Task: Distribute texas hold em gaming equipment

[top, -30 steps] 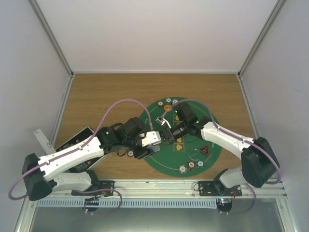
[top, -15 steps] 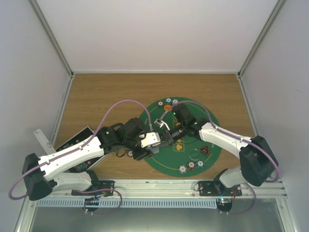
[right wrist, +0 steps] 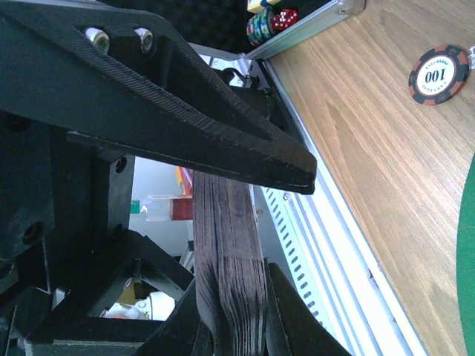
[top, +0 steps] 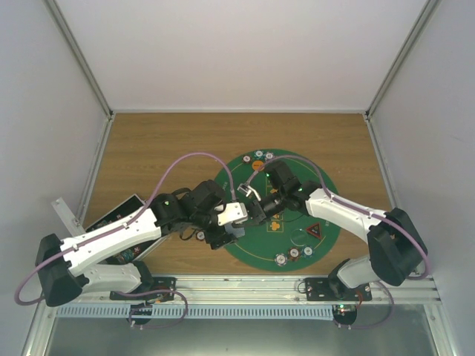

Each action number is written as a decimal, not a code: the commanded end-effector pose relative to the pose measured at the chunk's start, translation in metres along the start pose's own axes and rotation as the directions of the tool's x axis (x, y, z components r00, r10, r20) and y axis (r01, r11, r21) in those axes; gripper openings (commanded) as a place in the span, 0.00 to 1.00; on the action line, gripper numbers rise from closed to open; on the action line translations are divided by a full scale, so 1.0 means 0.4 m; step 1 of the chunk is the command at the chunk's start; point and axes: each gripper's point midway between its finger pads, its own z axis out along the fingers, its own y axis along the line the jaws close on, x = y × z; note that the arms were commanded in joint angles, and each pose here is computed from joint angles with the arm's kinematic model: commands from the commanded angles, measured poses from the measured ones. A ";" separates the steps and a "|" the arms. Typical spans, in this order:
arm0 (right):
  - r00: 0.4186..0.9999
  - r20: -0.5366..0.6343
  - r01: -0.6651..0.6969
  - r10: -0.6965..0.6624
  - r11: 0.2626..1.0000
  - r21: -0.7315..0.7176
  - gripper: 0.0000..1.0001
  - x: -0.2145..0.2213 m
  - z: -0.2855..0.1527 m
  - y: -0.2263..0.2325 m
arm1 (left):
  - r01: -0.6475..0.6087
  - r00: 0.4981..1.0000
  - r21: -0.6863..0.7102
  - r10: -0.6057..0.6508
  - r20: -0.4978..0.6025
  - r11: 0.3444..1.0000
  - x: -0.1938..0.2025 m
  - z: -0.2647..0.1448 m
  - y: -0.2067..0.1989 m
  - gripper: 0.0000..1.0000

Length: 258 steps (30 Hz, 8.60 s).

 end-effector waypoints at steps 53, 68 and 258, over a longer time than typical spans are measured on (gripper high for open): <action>0.999 -0.010 -0.045 0.047 0.985 0.165 0.49 0.019 -0.005 -0.101 | -0.036 0.998 0.006 0.036 -0.047 0.999 -0.007 0.034 0.006 0.56; 0.995 0.052 -0.088 0.080 0.979 0.186 0.46 0.025 -0.053 -0.114 | -0.037 0.998 -0.011 0.036 -0.061 0.999 0.004 0.031 0.012 0.56; 0.978 0.197 0.001 -0.062 0.955 0.296 0.68 -0.061 -0.057 -0.121 | 0.058 0.998 0.136 -0.062 0.028 0.989 -0.012 0.061 0.045 0.53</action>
